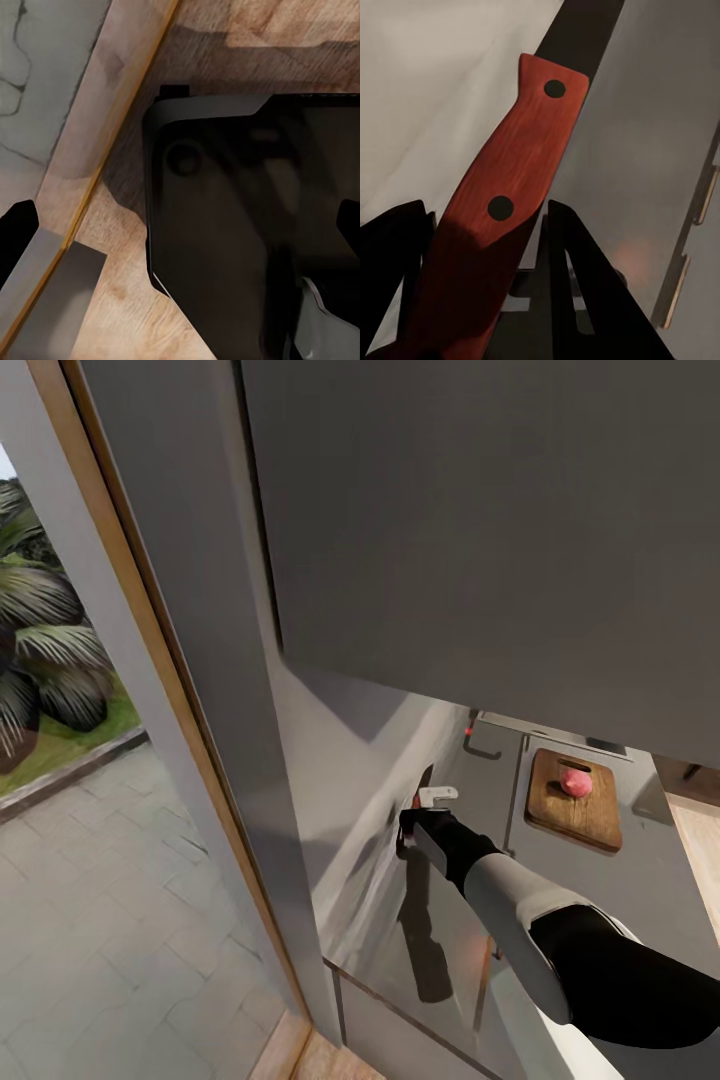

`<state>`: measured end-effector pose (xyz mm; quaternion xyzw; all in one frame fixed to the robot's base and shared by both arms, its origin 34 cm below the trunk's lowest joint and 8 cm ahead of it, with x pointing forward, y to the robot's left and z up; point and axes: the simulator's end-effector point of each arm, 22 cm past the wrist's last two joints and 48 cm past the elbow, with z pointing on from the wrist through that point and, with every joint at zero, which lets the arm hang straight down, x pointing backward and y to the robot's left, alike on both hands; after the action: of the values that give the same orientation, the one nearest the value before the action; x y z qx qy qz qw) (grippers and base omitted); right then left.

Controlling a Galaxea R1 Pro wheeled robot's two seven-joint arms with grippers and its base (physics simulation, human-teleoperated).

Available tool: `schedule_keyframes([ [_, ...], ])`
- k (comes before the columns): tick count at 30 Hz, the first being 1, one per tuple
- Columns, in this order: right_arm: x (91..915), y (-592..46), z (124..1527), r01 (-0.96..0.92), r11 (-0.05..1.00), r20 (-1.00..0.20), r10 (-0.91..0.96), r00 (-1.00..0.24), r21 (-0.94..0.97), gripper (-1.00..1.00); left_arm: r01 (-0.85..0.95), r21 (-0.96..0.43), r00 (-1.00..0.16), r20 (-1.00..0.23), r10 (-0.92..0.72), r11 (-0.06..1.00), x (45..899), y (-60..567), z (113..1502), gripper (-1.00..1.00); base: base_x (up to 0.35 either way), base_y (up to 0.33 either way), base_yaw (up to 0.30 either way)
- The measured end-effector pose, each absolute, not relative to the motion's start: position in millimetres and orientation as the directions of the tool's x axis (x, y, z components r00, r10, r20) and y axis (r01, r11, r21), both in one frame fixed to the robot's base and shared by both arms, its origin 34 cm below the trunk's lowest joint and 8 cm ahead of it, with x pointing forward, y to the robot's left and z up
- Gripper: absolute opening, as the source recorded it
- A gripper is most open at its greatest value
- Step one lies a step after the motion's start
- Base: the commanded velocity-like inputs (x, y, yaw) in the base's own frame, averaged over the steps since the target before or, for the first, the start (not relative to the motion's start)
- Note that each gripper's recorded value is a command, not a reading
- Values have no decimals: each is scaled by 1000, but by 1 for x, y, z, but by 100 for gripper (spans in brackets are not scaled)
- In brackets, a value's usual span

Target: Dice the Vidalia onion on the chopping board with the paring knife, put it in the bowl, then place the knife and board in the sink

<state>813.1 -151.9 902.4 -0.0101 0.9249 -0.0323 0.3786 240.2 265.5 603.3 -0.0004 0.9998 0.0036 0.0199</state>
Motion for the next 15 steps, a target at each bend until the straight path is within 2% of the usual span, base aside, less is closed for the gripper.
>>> schedule_keyframes([
  [15, 813, -152, 902, 7, 998, -700, -43, -713, -68, -100, -3, 18, -999, -36, -2, 1000, 239, 273, 603, 100, 0, 0, 0],
])
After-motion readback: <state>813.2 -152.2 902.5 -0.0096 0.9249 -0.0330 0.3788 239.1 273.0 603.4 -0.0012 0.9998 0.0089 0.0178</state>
